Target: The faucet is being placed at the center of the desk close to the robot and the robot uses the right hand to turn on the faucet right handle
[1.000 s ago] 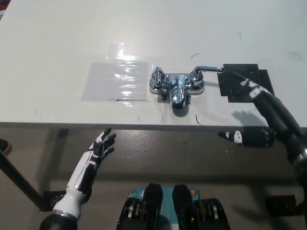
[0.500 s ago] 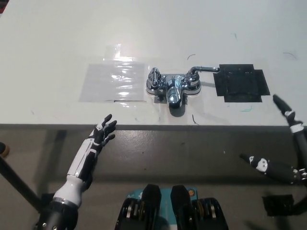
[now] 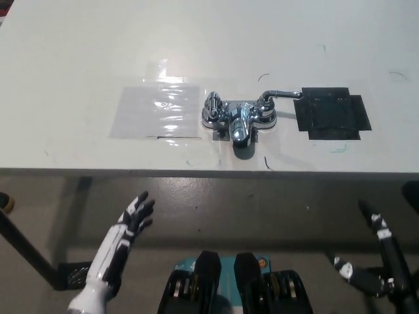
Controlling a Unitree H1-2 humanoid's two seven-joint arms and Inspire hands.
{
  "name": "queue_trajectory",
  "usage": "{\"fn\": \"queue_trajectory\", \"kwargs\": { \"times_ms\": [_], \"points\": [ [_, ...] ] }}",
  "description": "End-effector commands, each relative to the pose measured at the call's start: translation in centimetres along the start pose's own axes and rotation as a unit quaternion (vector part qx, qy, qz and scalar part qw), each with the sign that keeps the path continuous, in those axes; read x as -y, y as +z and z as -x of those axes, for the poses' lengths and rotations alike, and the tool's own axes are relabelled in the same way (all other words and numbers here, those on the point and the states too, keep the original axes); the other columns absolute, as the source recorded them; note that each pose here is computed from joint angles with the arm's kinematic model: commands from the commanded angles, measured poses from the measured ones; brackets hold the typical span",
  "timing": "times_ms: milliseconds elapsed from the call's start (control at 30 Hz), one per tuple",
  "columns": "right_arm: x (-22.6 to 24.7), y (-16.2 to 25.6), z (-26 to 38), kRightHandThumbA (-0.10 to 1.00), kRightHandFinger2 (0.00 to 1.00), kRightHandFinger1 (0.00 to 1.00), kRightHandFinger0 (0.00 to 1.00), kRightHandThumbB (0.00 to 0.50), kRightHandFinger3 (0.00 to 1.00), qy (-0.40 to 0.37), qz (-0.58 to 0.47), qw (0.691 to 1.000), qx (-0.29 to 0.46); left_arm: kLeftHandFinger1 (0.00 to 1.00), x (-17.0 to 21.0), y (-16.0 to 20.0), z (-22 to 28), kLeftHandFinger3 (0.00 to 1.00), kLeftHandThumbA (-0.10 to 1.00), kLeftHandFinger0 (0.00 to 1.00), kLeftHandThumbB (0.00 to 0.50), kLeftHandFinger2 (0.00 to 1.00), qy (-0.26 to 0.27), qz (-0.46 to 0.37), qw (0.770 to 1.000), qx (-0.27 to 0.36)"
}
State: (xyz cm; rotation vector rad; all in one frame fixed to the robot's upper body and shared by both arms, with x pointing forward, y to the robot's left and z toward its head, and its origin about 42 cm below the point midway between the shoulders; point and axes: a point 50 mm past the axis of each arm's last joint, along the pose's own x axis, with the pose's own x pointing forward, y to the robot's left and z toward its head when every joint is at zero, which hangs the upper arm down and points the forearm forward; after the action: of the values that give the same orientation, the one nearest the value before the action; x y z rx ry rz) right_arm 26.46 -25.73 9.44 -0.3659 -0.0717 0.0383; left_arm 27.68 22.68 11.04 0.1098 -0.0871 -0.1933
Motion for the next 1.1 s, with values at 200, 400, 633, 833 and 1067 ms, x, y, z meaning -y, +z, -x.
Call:
{"fn": "queue_trajectory", "kwargs": {
  "times_ms": [200,400,633,833,1067],
  "points": [
    [-1.1,-1.2,3.5,0.83,1.00,1.00,1.00,0.083,1.00,-0.002,-0.045,0.999,0.018,1.00,0.6,-0.9,3.9,1.00,0.96,1.00,0.139,1.00,-0.015,-0.009,1.000,-0.018],
    [-1.5,-1.3,4.2,0.82,1.00,1.00,1.00,0.098,1.00,0.002,-0.048,0.999,0.014,1.00,0.8,-1.3,4.5,1.00,0.96,1.00,0.133,1.00,-0.019,-0.007,0.999,-0.027],
    [-2.2,-0.3,2.3,0.78,1.00,1.00,1.00,0.082,1.00,0.010,-0.044,0.999,0.020,1.00,0.8,-1.4,4.2,1.00,0.96,1.00,0.116,1.00,-0.020,-0.014,0.999,-0.025],
    [-2.8,-0.3,1.4,0.76,1.00,1.00,1.00,0.084,1.00,0.019,-0.047,0.999,0.019,1.00,0.6,-1.1,3.8,1.00,0.97,1.00,0.102,1.00,-0.017,-0.024,0.999,-0.027],
    [-2.6,-0.8,1.9,0.77,1.00,1.00,1.00,0.095,1.00,0.020,-0.037,0.999,0.011,1.00,0.5,-1.1,3.6,1.00,0.96,1.00,0.081,1.00,-0.017,-0.032,0.999,-0.023]
  ]
}}
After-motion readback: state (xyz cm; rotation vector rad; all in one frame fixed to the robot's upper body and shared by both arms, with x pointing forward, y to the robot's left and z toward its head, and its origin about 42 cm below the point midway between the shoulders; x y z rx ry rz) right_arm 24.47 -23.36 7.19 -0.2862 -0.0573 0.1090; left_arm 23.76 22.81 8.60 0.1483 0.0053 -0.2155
